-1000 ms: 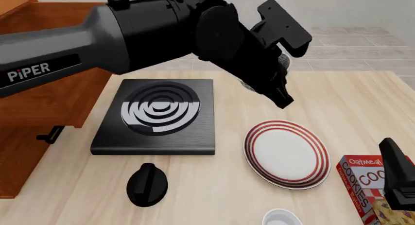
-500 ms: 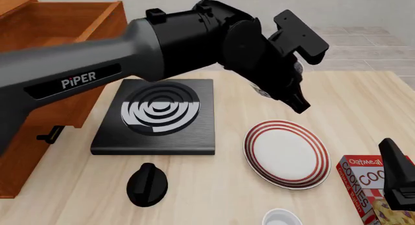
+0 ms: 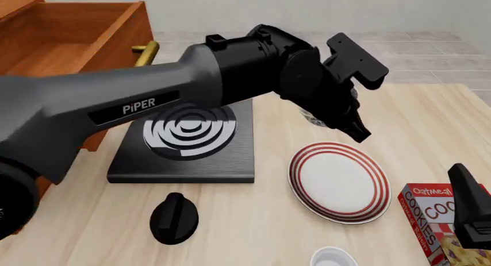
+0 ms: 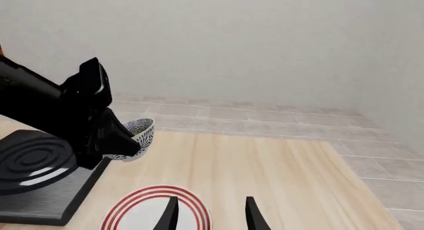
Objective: Pick the akita bowl in the top layer of the wooden cabinet and place it on the plate.
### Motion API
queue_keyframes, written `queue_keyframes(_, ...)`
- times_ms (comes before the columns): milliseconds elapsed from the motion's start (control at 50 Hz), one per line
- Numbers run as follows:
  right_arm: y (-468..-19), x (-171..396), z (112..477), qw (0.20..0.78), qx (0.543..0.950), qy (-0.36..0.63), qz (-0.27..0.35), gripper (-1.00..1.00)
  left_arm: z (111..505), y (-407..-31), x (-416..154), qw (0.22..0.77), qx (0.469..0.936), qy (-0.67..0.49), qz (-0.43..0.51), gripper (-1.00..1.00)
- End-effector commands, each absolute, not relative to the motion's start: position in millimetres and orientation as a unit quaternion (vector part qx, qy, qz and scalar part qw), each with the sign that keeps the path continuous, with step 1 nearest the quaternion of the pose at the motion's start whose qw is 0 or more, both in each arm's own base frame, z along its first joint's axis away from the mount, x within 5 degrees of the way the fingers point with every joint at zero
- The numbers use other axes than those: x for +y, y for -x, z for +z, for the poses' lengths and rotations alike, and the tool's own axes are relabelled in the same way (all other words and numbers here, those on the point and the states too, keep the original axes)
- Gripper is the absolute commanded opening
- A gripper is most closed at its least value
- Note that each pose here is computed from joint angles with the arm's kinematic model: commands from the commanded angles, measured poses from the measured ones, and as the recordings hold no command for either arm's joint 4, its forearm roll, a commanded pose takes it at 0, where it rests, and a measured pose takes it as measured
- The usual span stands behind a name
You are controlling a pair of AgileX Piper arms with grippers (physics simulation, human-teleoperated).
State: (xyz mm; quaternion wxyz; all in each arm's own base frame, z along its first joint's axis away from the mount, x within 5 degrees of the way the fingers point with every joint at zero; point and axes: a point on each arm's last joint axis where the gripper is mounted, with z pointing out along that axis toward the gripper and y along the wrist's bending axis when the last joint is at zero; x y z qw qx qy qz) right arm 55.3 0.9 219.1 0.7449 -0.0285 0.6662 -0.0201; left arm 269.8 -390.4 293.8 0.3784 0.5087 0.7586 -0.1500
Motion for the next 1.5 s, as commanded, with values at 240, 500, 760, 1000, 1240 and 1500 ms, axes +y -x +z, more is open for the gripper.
queue_keyframes(240, -55, 1, 218, 0.744, 0.667, 0.027, -0.021, 1.00, 261, -274, -409, 0.360, 0.780, -0.486, -0.162, -1.00)
queue_keyframes(500, -55, 0, 218, 0.744, 0.668, 0.024, -0.021, 1.00, 229, -278, -423, 0.342, 0.792, -0.478, -0.164, -1.00)
queue_keyframes(760, -56, 1, 217, 0.743, 0.669, 0.025, -0.019, 1.00, 215, -271, -428, 0.332, 0.797, -0.475, -0.168, -1.00)
queue_keyframes(1000, -56, 1, 217, 0.743, 0.669, 0.025, -0.019, 1.00, 207, -274, -427, 0.328, 0.801, -0.472, -0.166, -1.00)
queue_keyframes(1240, -56, 1, 217, 0.743, 0.669, 0.024, -0.018, 1.00, 191, -273, -430, 0.319, 0.807, -0.468, -0.166, -1.00)
queue_keyframes(1500, -56, 1, 218, 0.743, 0.669, 0.023, -0.019, 1.00, 181, -270, -433, 0.312, 0.811, -0.466, -0.167, -1.00)
